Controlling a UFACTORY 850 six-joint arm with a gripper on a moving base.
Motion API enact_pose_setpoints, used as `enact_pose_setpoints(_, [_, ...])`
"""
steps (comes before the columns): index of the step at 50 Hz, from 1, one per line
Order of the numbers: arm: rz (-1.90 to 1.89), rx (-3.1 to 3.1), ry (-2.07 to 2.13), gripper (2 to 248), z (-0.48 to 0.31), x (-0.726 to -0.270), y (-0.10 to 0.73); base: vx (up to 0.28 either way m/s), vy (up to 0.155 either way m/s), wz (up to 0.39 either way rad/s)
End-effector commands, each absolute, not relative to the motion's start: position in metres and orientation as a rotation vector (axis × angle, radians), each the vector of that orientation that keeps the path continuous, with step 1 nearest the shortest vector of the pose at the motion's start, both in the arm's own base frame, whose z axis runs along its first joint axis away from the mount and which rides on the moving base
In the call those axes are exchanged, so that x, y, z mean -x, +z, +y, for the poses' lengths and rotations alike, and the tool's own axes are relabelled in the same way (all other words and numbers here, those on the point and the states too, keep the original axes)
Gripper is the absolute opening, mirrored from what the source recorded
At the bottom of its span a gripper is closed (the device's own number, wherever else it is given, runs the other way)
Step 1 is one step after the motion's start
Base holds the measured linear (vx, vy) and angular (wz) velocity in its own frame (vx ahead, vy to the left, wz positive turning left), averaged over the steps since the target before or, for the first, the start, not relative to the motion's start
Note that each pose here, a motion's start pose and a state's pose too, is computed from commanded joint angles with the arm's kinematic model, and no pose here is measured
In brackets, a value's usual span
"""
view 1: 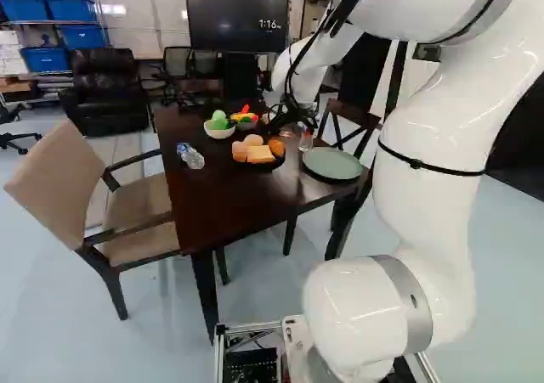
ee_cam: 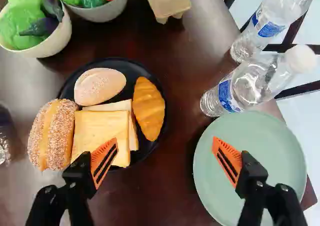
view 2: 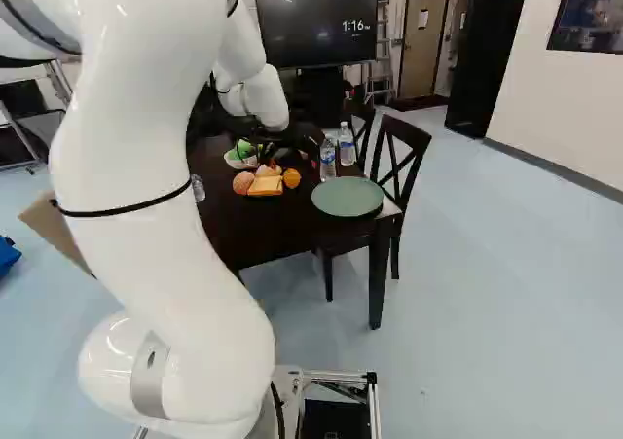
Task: Move the croissant to the empty plate
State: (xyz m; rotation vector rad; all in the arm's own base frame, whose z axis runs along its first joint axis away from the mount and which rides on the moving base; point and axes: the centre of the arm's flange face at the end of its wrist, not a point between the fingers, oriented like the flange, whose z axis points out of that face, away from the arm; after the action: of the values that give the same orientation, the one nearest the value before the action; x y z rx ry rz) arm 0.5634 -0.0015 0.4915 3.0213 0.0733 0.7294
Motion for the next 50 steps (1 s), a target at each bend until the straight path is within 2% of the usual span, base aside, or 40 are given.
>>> enact_pose_setpoints(15, [0.078,-3.046,0.608,247,0.001,-0.584,0.487,0.0,0.0,0.0])
enact_pose_setpoints(37, [0.091,-3.039,0.646,247,0.007,-0.624,0.486,0.0,0.0,0.0])
enact_pose_setpoints(50, [0.092,-3.039,0.647,247,0.007,-0.625,0.485,0.0,0.0,0.0])
